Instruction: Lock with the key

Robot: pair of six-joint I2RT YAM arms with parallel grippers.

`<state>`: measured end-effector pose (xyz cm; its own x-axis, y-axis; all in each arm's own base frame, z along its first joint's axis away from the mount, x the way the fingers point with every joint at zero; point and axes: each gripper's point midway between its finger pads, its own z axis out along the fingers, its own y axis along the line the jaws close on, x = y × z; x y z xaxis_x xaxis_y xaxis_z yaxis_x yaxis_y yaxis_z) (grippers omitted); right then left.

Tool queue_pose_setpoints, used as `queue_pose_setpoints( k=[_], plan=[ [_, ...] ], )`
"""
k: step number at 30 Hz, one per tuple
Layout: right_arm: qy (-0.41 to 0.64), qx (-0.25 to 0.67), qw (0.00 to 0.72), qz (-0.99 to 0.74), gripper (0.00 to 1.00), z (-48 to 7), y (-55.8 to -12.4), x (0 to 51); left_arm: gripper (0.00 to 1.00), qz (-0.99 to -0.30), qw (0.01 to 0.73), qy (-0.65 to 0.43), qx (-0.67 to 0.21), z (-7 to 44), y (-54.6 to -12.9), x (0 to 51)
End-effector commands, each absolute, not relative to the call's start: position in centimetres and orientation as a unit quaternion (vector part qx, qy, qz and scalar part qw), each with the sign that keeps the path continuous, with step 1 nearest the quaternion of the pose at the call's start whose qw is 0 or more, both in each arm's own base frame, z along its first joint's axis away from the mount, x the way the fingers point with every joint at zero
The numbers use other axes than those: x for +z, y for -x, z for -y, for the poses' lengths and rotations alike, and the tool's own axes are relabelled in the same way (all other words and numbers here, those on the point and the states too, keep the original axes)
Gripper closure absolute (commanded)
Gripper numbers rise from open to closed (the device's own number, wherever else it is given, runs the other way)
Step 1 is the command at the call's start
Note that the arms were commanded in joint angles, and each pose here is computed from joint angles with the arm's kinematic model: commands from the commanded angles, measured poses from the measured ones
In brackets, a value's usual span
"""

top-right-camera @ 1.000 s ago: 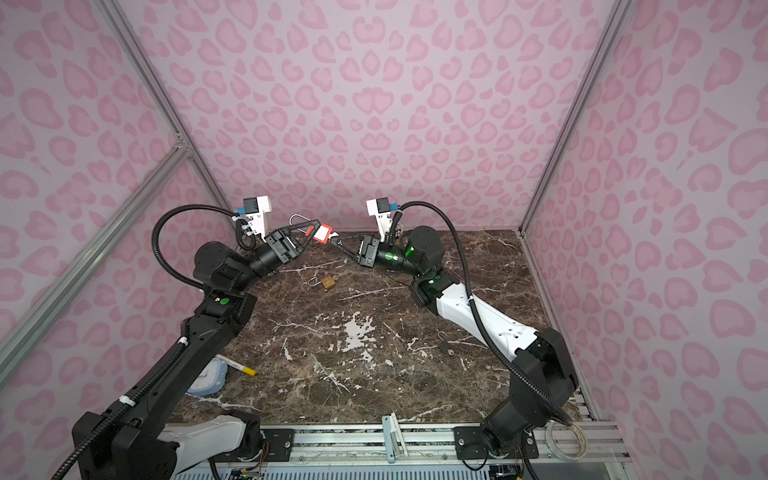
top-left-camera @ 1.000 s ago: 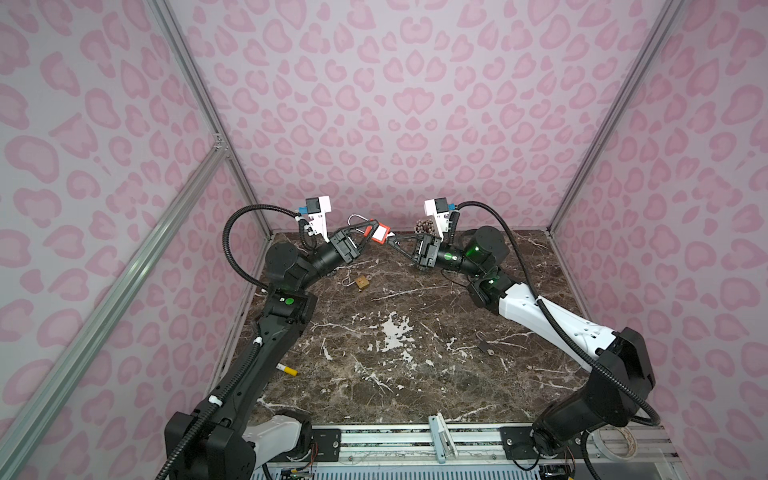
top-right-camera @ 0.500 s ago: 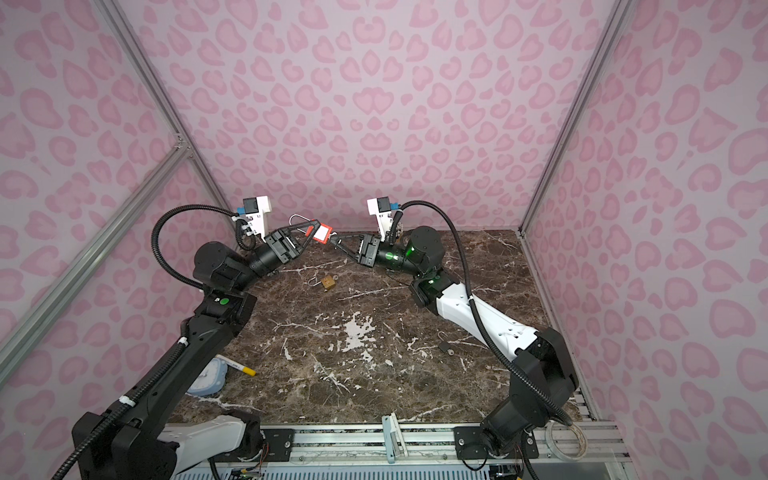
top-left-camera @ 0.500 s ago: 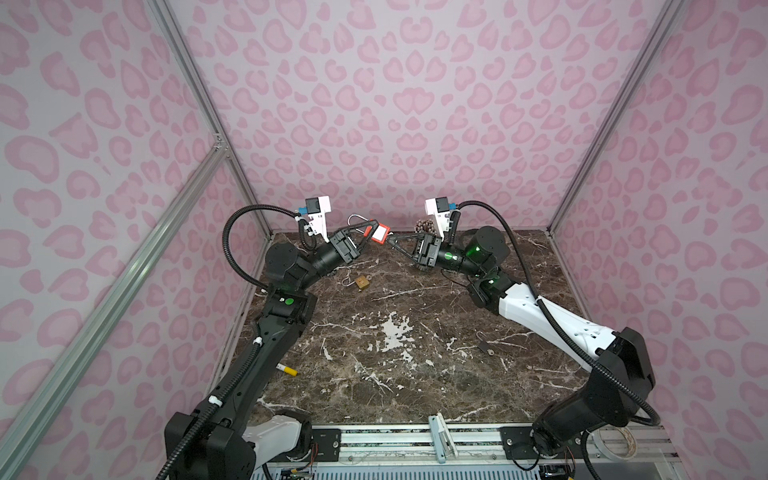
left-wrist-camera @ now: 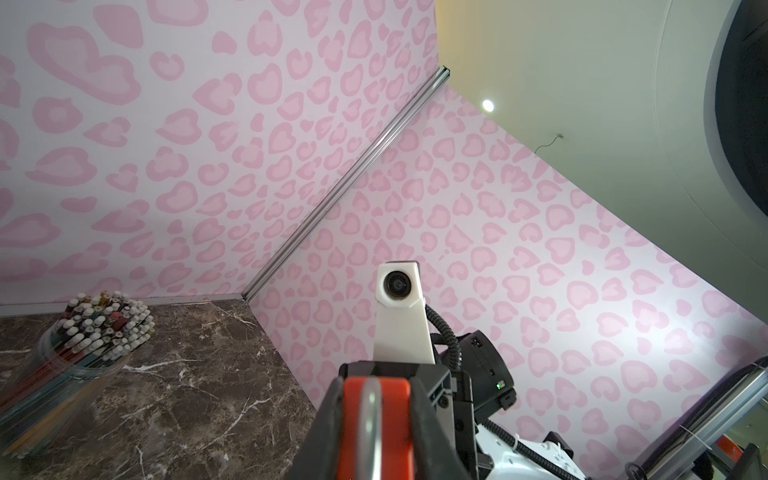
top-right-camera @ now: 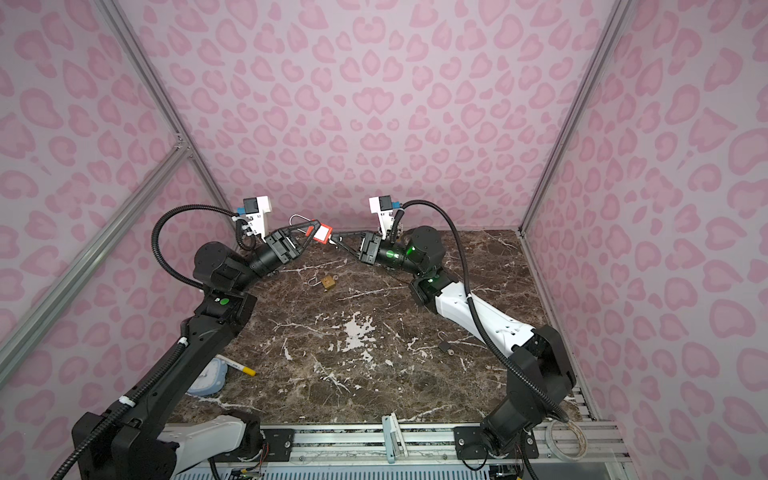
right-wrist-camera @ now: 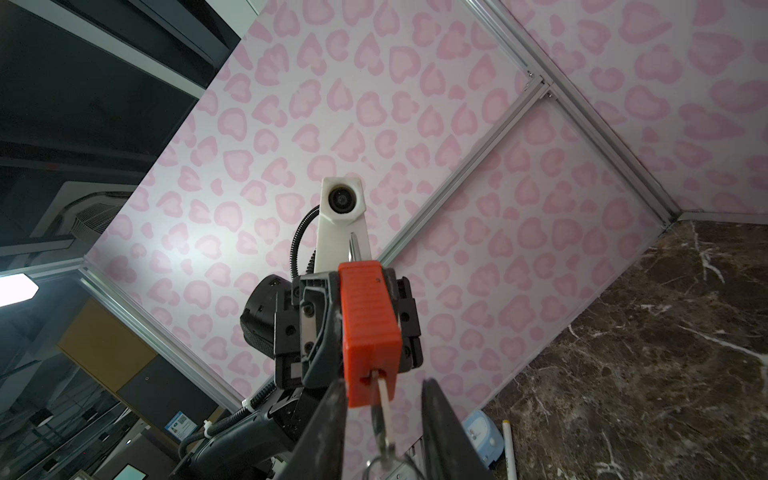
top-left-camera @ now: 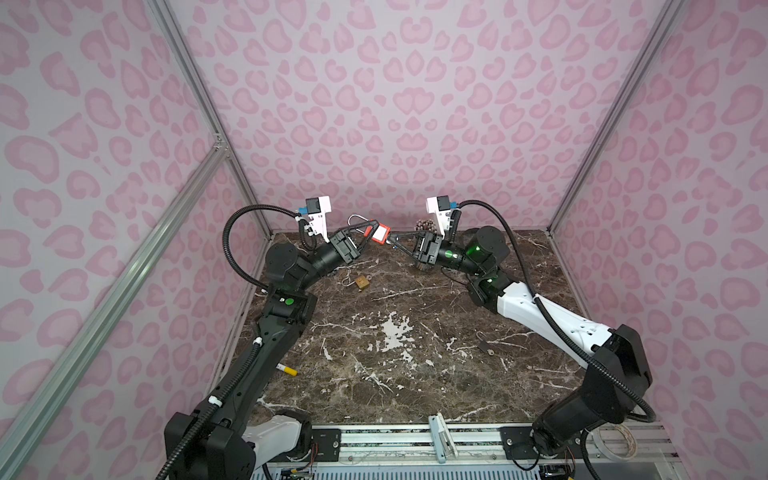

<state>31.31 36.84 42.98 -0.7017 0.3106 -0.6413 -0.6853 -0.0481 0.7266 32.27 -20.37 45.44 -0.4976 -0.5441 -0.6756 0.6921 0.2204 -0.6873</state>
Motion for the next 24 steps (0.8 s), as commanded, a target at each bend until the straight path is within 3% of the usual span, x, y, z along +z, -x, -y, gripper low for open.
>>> queue_pose_setpoints(
  k=[1, 5, 13, 24],
  plan=[
    [0.161, 0.715, 0.357, -0.579, 0.68, -36.7, -31.4, 43.6, 0.87, -0.585, 0.514, -0.073, -0.623, 20.2, -31.8, 46.6],
    [0.159, 0.721, 0.352, -0.575, 0.78, -36.8, -31.4, 43.7, 0.87, -0.585, 0.515, -0.073, -0.623, 20.2, -31.8, 46.7],
    [0.161, 0.73, 0.343, -0.57, 0.89, -36.9, -30.9, 43.6, 0.87, -0.586, 0.514, -0.072, -0.622, 20.1, -31.9, 46.6],
    [0.173, 0.699, 0.369, -0.587, 0.95, -36.8, -30.7, 42.9, 0.88, -0.599, 0.507, -0.039, -0.619, 19.5, -33.1, 45.6]
  ],
)
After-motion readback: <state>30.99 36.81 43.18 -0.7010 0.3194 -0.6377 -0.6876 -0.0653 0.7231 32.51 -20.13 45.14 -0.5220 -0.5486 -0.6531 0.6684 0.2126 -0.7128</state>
